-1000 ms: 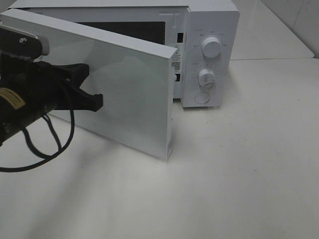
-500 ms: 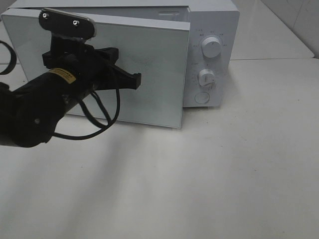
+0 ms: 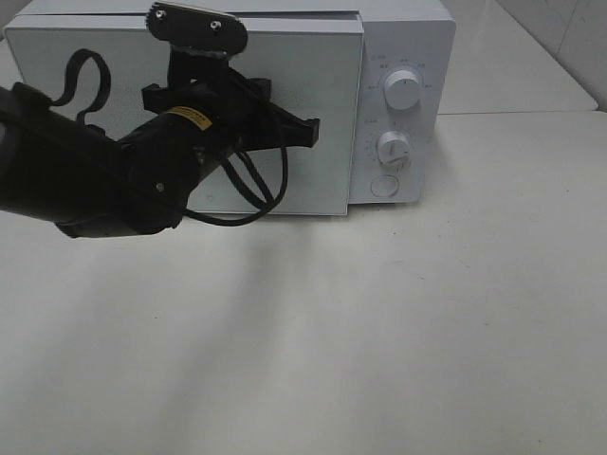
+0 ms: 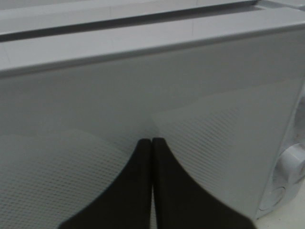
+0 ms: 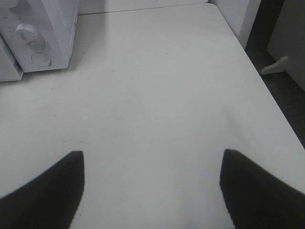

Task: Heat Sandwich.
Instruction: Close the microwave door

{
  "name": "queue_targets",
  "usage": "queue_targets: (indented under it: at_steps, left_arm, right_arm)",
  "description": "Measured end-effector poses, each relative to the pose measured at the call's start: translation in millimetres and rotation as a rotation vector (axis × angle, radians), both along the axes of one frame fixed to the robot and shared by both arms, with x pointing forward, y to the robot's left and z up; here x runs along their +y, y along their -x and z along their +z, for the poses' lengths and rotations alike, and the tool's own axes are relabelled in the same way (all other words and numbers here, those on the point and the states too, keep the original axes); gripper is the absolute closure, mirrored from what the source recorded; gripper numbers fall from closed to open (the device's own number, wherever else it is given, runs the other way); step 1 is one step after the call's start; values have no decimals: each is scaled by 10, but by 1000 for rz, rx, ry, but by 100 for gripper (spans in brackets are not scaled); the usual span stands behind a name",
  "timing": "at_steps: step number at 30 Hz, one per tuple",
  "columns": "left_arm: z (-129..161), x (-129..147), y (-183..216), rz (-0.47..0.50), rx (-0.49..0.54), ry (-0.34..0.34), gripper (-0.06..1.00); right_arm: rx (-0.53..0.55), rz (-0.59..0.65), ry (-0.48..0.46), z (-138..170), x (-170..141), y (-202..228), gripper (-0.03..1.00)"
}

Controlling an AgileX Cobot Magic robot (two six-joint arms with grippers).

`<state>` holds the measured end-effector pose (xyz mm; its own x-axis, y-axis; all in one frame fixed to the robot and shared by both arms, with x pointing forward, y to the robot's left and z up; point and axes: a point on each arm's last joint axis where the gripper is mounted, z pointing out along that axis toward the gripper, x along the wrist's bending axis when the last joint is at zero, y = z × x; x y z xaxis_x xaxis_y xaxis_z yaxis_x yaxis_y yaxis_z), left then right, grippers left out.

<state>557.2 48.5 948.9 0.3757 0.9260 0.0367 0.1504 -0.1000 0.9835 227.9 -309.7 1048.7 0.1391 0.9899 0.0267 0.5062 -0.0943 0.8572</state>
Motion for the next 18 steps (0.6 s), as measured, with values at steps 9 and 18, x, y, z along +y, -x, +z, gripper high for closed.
queue_targets:
  at_steps: [9,18]
  left_arm:
    - [-60,-171,-98,-33,22,-18,94]
    - [-64,-252,-212,-40,47,-30,94]
  right_arm:
    - [0,0,0,0,0,0,21]
    - [0,0,0,0,0,0,21]
